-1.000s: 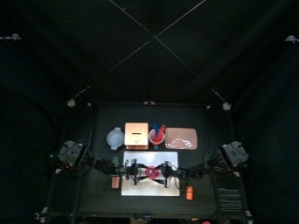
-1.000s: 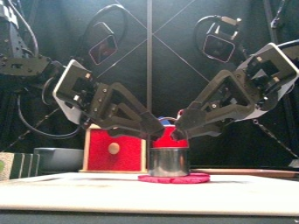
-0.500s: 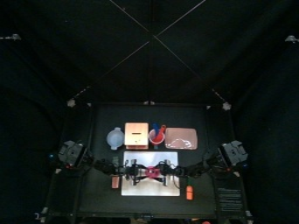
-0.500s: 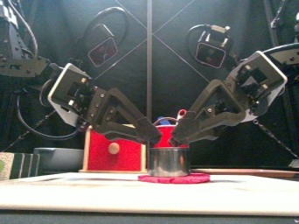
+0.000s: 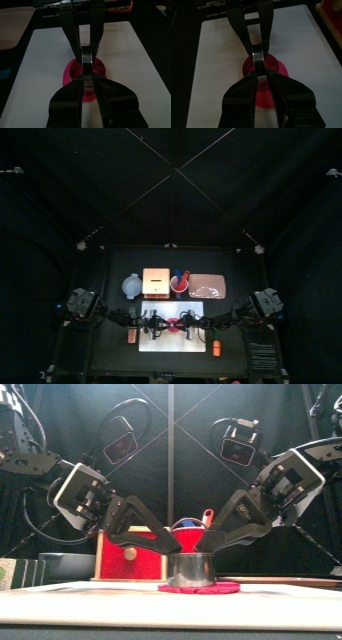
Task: Get the cutter from the drawer then cut the dough then place the extra dough in the bowl
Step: Cut the dough
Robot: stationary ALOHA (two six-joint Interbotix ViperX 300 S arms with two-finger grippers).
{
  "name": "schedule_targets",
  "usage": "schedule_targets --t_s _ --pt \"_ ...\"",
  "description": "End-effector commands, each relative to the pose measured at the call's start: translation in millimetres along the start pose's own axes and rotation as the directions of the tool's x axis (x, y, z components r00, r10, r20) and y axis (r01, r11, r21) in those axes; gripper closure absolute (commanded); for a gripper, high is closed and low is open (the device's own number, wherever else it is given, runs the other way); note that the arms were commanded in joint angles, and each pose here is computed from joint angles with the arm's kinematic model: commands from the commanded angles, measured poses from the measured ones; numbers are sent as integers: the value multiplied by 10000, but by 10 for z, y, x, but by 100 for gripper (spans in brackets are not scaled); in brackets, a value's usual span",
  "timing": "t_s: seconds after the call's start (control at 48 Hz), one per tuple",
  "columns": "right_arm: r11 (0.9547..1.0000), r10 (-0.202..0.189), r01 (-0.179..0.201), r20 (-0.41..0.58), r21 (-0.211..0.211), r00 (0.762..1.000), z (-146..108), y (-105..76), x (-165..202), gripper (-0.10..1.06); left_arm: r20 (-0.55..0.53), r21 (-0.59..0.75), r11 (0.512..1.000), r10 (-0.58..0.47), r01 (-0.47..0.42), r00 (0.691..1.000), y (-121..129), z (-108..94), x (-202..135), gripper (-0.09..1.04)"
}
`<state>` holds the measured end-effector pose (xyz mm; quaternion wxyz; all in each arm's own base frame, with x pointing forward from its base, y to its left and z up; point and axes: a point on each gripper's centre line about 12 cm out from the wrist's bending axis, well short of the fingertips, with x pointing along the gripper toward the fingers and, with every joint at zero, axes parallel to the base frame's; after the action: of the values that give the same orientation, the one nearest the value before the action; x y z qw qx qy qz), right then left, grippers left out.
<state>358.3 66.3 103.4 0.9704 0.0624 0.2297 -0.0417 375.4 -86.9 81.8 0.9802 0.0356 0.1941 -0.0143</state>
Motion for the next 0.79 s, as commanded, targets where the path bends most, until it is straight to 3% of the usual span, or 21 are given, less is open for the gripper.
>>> schedule_targets --t_s 0.021,0.333,0.792 --pt "9998 48 -55 388 179 9992 152 8 -17 36 464 50 10000 -19 17 9989 -1 173 6 37" --pt "9998 180 -177 508 -65 9985 263 17 -82 46 749 408 9991 62 -93 9972 26 305 -40 37" --pt "9993 234 -225 310 -285 9992 279 -60 -120 47 603 517 9981 306 -338 9977 125 255 6 37"
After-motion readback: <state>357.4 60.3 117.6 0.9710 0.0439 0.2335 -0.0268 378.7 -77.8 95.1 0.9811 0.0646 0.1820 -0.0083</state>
